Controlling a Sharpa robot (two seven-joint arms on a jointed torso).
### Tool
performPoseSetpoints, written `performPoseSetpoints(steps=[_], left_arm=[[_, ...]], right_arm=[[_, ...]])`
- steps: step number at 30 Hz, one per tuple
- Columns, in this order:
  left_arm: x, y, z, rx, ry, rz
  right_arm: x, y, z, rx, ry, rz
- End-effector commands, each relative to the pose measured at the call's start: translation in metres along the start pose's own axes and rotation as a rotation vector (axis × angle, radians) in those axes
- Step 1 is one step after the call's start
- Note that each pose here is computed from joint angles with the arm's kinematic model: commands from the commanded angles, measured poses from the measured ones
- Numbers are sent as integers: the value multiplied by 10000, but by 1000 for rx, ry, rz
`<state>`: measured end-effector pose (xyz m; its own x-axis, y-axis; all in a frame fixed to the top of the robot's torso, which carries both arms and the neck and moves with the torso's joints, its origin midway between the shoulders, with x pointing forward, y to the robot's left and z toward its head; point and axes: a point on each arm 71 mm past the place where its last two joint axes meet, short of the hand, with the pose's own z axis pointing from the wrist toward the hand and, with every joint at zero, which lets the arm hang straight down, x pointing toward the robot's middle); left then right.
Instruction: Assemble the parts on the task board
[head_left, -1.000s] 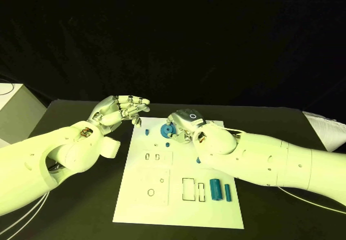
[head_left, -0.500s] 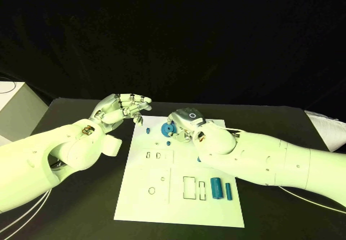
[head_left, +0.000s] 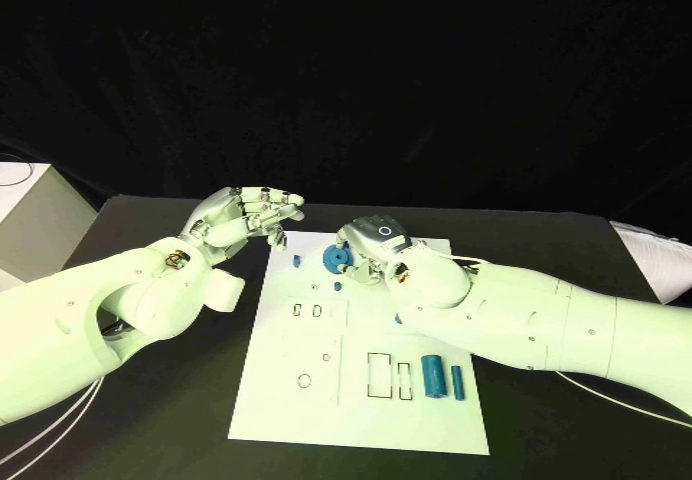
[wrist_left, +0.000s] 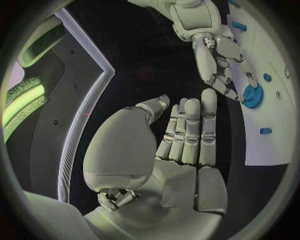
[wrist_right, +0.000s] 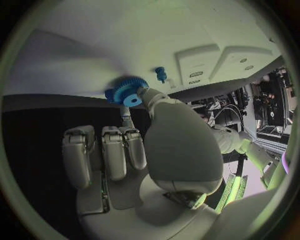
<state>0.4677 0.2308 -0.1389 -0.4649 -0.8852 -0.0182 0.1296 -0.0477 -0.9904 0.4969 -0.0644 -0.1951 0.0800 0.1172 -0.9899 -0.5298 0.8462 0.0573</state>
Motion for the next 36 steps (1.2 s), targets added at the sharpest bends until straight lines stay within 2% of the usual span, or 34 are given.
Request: performPoseSetpoints(steps=[1, 26, 36], left_arm=[[23, -9, 6, 5, 19, -4], [10, 8, 14, -3, 16, -2], [5, 12, 13, -8, 15, -2]], right_arm=[[22, -6, -1, -1, 11, -15], [47, -64, -54, -26, 47, 29], [87, -101, -60, -20, 95, 38]])
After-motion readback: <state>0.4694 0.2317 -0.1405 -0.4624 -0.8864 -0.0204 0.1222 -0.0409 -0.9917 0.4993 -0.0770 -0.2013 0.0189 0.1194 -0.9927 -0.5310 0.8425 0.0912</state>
